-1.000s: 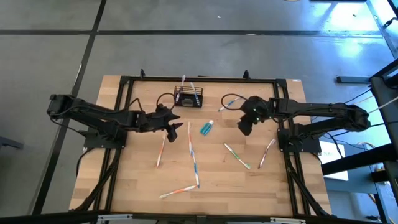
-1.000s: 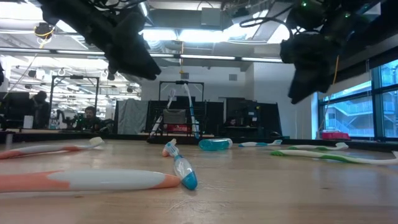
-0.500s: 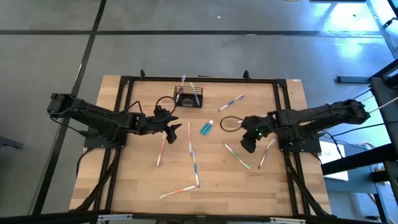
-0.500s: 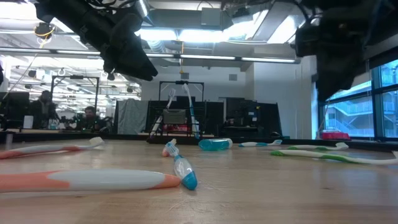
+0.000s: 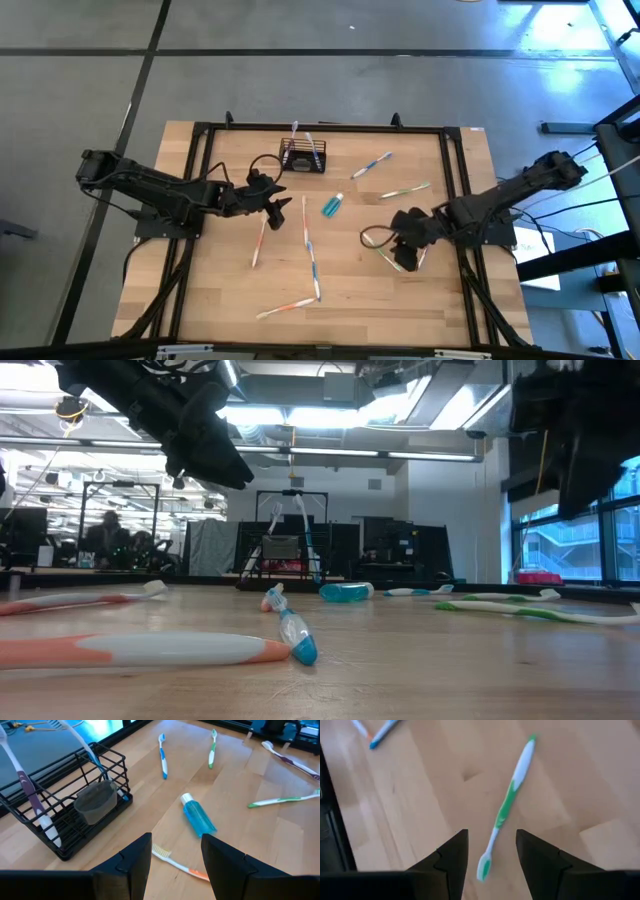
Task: Pick & Place toothbrushing station
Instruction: Put the bottom green toothbrush into the black wire organizer
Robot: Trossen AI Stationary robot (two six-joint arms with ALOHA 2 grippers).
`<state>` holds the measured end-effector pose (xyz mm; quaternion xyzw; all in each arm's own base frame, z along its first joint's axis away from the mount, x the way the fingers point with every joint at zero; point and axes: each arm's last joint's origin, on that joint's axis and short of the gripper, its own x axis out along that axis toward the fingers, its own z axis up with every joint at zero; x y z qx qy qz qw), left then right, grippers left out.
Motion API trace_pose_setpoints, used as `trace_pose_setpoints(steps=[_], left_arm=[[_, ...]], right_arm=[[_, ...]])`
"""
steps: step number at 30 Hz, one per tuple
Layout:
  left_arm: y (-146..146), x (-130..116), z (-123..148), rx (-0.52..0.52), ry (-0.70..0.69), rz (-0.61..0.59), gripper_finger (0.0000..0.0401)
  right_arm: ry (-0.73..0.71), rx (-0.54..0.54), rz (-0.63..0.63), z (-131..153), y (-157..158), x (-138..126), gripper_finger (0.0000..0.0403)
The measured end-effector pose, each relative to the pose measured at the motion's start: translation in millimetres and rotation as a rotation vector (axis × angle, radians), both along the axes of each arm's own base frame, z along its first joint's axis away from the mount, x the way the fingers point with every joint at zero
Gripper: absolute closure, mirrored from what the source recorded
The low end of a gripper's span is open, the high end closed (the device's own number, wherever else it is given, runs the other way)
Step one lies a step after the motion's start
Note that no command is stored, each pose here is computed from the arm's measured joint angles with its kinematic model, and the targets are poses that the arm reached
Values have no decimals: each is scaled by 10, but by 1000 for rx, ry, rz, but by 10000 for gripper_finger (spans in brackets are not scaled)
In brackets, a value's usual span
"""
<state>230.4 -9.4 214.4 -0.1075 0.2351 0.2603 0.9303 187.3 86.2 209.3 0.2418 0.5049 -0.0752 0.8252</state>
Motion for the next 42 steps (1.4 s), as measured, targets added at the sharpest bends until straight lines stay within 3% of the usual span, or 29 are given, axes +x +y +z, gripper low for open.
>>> trace_pose_setpoints(steps=[8,14,20,30,34,42], left_arm=[[1,1,1,2,-2,3,232],[1,0,0,3,-1,4,232],[1,1,0,1,-3,5,232],[1,1,0,1,-3,5,233],[1,0,-1,1,-2,5,233],[1,0,-1,0,-1,4,233]], right_arm=[[21,-9,95,-157,307,121,238],[77,-66,176,-115,556,308,254],[178,-192,159,-161,612,356,268],[290,-229,91,-281,582,308,271],[293,-228,84,-280,577,307,257],[351,-212,59,-437,449,267,192]])
